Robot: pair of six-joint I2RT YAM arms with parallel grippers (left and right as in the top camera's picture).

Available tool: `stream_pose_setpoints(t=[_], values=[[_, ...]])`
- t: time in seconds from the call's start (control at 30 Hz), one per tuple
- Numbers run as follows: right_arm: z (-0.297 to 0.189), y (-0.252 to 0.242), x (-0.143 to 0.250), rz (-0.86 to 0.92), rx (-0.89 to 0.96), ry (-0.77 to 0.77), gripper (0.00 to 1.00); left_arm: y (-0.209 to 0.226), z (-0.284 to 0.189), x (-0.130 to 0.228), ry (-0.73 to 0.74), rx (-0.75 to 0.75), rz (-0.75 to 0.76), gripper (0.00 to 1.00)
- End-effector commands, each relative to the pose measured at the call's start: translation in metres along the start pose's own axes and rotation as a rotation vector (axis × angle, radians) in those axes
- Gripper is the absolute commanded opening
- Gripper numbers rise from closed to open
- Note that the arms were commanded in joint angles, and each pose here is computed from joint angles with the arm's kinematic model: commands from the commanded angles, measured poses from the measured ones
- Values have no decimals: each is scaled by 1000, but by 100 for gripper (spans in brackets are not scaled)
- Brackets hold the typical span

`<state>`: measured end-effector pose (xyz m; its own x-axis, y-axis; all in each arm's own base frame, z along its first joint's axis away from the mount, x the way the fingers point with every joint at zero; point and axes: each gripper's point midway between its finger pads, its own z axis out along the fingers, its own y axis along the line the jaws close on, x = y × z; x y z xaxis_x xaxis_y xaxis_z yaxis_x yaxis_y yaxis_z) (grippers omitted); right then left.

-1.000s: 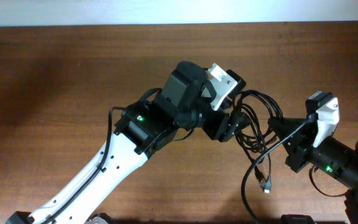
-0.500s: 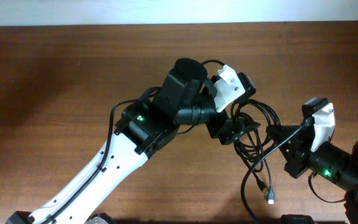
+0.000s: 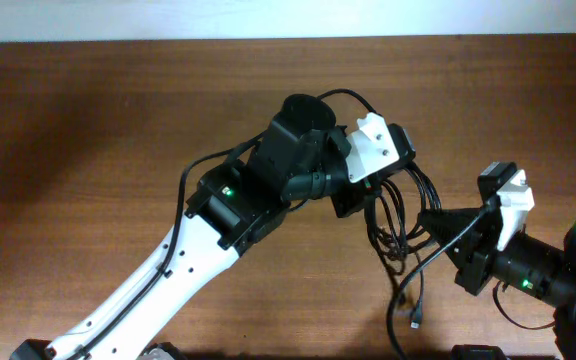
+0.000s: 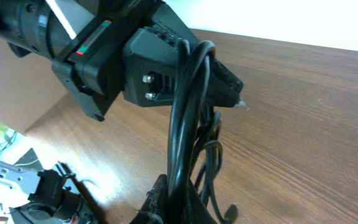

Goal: Untangle cables

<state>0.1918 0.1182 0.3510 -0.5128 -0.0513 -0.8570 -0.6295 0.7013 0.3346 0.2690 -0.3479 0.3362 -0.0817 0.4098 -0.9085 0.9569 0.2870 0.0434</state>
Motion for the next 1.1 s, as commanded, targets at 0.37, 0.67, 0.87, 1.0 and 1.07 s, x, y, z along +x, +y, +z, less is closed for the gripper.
stream_pose_setpoints(t=[0.37, 0.67, 0.87, 1.0, 1.07], values=[[-8, -26, 11, 19, 184, 47, 97, 51, -67, -7, -48, -435, -424, 0], [13, -54, 18, 94, 200, 136, 97, 36, -74, -24, -169, -335, -771, 0], [27, -109, 29, 138, 373, 238, 97, 12, -79, -40, -190, -196, -755, 0], [23, -152, 40, 196, 571, 302, 97, 0, -115, -58, -267, -205, -664, 0], [25, -155, 40, 196, 575, 304, 97, 9, -130, -53, -275, -299, -667, 0]])
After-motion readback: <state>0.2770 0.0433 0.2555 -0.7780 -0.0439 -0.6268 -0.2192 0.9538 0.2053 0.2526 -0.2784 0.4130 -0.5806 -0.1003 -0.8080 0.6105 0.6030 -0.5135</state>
